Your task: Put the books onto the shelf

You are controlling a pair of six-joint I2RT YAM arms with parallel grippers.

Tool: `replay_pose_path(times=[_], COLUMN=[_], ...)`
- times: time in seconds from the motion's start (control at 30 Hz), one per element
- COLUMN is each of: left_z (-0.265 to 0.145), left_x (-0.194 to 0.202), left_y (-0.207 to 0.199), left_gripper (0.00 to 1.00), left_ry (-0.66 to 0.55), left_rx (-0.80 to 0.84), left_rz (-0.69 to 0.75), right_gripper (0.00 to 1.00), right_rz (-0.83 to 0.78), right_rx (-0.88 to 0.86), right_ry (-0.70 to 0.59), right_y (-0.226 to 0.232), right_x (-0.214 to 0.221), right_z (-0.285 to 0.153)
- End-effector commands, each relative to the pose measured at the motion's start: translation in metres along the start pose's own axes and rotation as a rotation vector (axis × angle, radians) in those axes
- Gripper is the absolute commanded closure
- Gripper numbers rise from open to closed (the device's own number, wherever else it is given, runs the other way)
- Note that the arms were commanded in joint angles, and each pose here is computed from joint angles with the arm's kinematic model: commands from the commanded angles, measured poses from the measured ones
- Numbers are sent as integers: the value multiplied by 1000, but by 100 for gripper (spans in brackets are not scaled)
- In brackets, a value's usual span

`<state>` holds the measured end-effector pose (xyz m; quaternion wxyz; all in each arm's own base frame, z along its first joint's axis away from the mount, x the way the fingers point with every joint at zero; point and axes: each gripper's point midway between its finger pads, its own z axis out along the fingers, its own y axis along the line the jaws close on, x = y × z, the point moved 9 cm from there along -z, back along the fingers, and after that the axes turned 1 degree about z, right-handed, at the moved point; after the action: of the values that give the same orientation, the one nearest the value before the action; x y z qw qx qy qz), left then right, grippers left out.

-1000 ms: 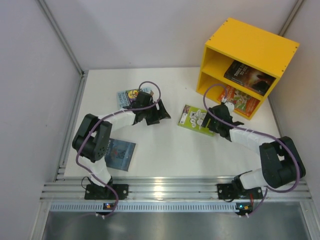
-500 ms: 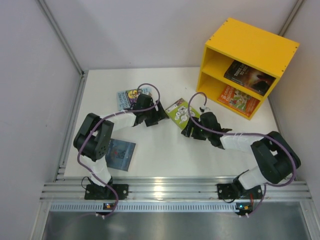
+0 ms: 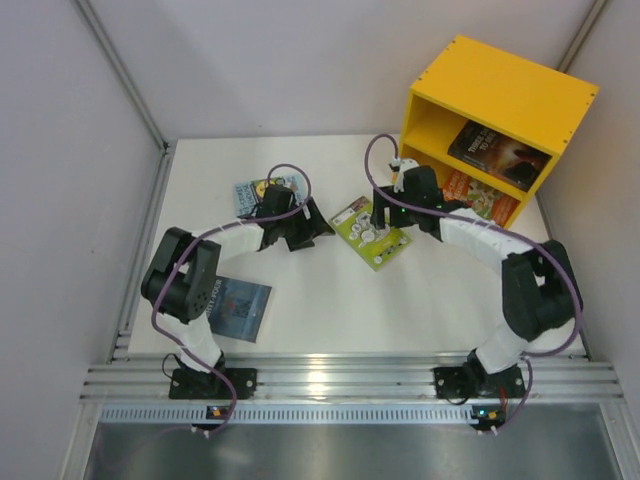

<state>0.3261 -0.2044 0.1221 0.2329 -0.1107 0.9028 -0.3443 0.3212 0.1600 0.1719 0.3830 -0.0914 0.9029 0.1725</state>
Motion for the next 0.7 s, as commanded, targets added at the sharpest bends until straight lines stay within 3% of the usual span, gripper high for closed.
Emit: replay_pose_path(times=[0.0,0.27,0.37,0.4,0.5,0.6,0.67], left_z=[8,26,26,23,15,3,-7], left_x=[-13,-16,-11,-10,-3,6,11], left_y=[-15,-4,1,0,3,13,18], left_gripper=[20,19,19,18,17,15,14], left_ry=[-28,-10,-9,-11,-2,6,9], left_rx=[90,7,13,17,8,-91,-126], left_rz=[14,0,-12,-15,-23,-36,-41], right_gripper=[20,22,42,59,86,100,100], right_rz=[-115,-100,-80,-67,-16,44,94], right_rx=[-15,-185,-238,-239,-261,-306,-314], right_ry=[132,230,255,256,242,263,272], right_y=[-20,-7,1,1,0,2,0], right_x=[7,32,46,50,67,85,97], right_z=[35,76,77,77,72,69,69])
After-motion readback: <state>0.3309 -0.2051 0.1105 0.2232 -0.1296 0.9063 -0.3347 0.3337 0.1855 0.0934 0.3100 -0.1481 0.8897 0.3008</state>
